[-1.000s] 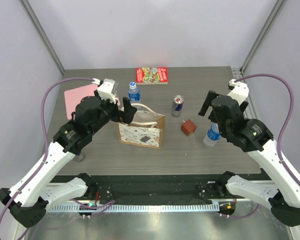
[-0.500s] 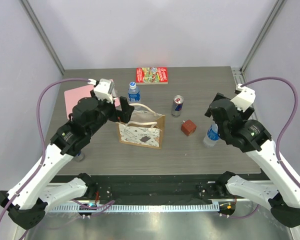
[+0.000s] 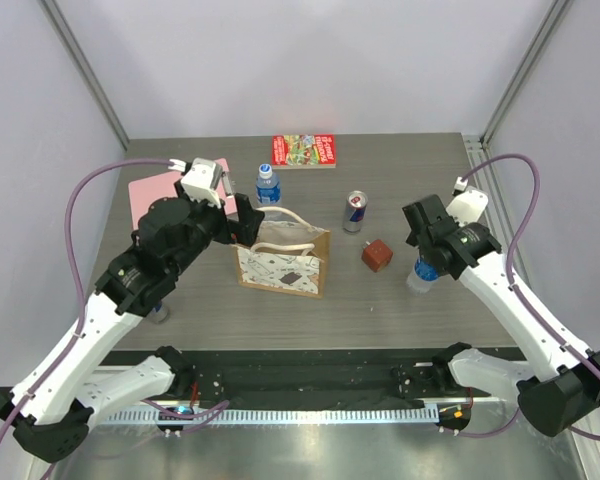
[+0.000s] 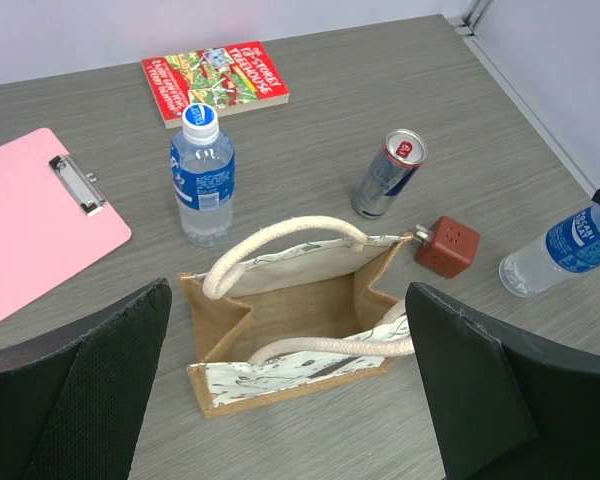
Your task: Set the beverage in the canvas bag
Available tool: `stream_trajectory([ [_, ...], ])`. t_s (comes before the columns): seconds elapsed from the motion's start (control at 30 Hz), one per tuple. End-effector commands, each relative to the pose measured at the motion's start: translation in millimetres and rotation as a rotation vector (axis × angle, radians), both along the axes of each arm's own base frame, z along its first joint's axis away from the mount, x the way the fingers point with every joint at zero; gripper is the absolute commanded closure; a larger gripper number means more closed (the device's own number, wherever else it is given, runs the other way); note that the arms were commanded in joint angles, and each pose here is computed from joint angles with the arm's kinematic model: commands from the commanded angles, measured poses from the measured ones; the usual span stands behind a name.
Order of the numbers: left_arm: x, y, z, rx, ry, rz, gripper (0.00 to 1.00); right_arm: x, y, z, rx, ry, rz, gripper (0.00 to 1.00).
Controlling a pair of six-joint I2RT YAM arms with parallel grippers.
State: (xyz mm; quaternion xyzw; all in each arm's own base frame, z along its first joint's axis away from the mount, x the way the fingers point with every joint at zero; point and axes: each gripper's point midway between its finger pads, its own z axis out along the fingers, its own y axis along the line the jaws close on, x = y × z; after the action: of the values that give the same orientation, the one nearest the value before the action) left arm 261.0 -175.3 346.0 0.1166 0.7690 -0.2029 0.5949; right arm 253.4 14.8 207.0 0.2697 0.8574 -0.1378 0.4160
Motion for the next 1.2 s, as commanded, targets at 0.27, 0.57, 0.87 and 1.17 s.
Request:
stream_trajectory([
  [0.27,5,3,16,-0.025,-0.061,0.028,0.00,4,7,-45,0.116,0.039,-0.011,0.18],
  [0.57,11,6,10,-0.008,-0.051,0.064,0.00,4,-1,-45,0.083,0.024,-0.007,0.39],
  [0.87,15,8,5,0.004,-0.041,0.087,0.00,14,-3,-2,0.033,-0.059,0.075,0.69],
  [1.17,16,9,4,0.007,-0.038,0.094,0.00,40,30,95,0.054,-0.228,0.350,0.94],
])
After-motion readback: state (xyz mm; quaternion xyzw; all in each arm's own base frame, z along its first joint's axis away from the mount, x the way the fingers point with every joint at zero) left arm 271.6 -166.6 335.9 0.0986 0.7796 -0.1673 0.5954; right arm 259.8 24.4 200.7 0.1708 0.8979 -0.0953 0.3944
